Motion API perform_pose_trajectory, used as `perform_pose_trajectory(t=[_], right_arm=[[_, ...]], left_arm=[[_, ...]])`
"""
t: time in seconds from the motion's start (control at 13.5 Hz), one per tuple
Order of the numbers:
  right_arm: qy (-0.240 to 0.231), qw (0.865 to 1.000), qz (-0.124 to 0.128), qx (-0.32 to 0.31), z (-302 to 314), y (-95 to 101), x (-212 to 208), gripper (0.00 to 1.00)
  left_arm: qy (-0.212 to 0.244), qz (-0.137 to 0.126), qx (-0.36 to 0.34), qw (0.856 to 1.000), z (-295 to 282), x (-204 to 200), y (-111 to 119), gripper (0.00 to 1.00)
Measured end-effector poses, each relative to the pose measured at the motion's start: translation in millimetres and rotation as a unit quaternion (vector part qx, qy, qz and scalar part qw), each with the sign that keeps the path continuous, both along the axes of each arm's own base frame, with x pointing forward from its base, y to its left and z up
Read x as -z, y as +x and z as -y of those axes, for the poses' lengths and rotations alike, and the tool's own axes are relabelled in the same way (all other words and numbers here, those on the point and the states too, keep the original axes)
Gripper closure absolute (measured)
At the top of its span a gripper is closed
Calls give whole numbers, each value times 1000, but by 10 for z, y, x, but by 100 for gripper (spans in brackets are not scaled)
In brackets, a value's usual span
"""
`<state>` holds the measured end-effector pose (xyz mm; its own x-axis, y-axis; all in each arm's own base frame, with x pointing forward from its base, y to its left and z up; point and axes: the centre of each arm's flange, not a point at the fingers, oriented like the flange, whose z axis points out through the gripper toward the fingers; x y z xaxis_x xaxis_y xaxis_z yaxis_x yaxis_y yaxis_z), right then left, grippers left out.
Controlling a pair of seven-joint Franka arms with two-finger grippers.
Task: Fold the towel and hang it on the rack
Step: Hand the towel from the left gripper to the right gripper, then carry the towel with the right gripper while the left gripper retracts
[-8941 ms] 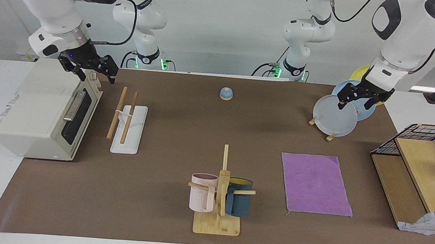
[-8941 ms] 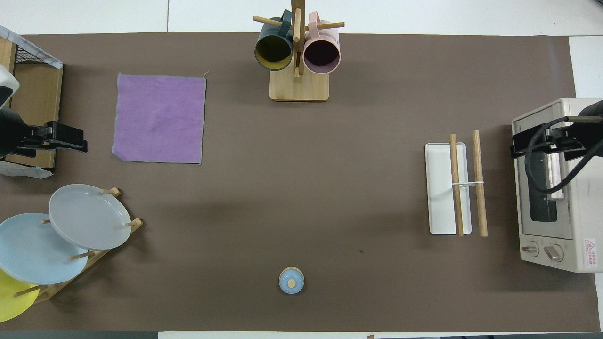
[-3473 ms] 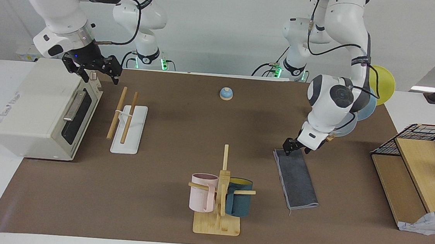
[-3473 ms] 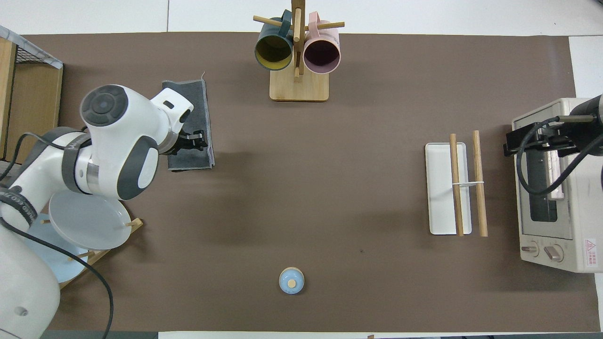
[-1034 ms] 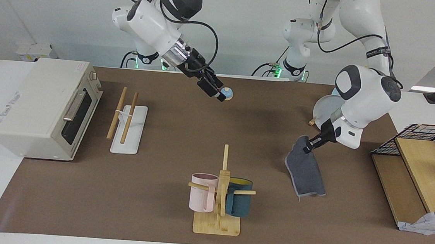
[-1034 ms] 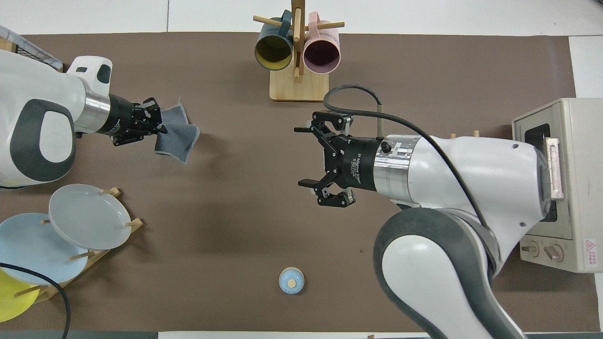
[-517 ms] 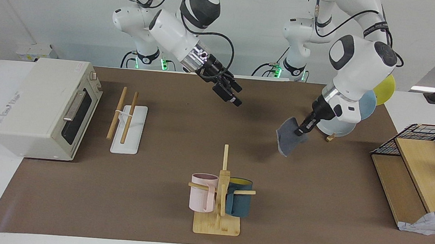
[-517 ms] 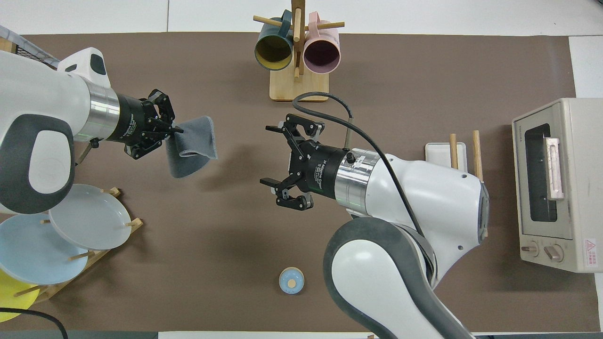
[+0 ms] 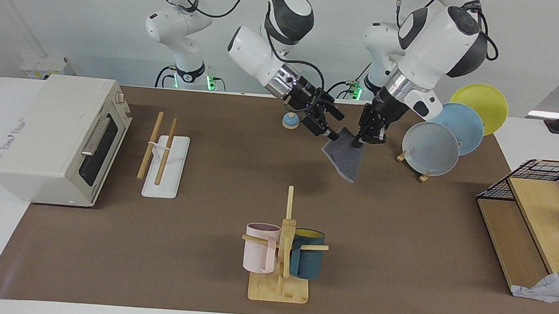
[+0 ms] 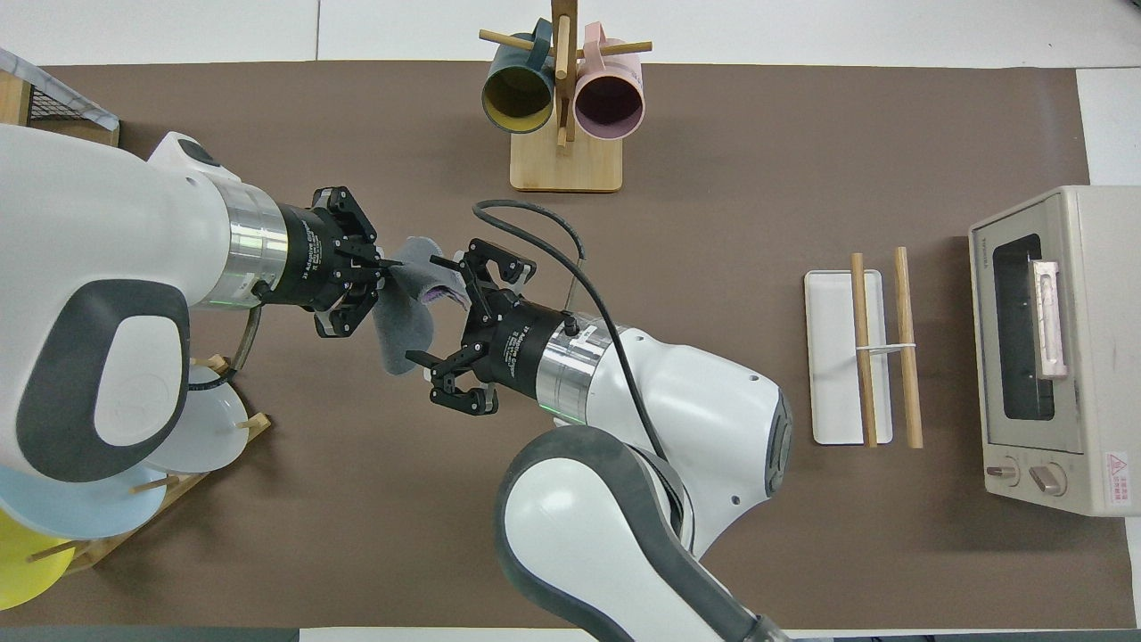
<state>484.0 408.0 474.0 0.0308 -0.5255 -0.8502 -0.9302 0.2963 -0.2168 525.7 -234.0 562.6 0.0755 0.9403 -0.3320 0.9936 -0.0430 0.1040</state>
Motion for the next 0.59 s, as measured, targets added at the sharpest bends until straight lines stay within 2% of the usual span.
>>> perform_pose_trajectory(t=[0.37,0.59], right_arm=[[5,1000,15,19,111,285,-73,0],[-6,1000,21,8,-35,397,120,0]], left_arm=[[-8,-19,-44,999,-11,8,-59,98],[-10,-25,-62,998,-17,7,-56,98]])
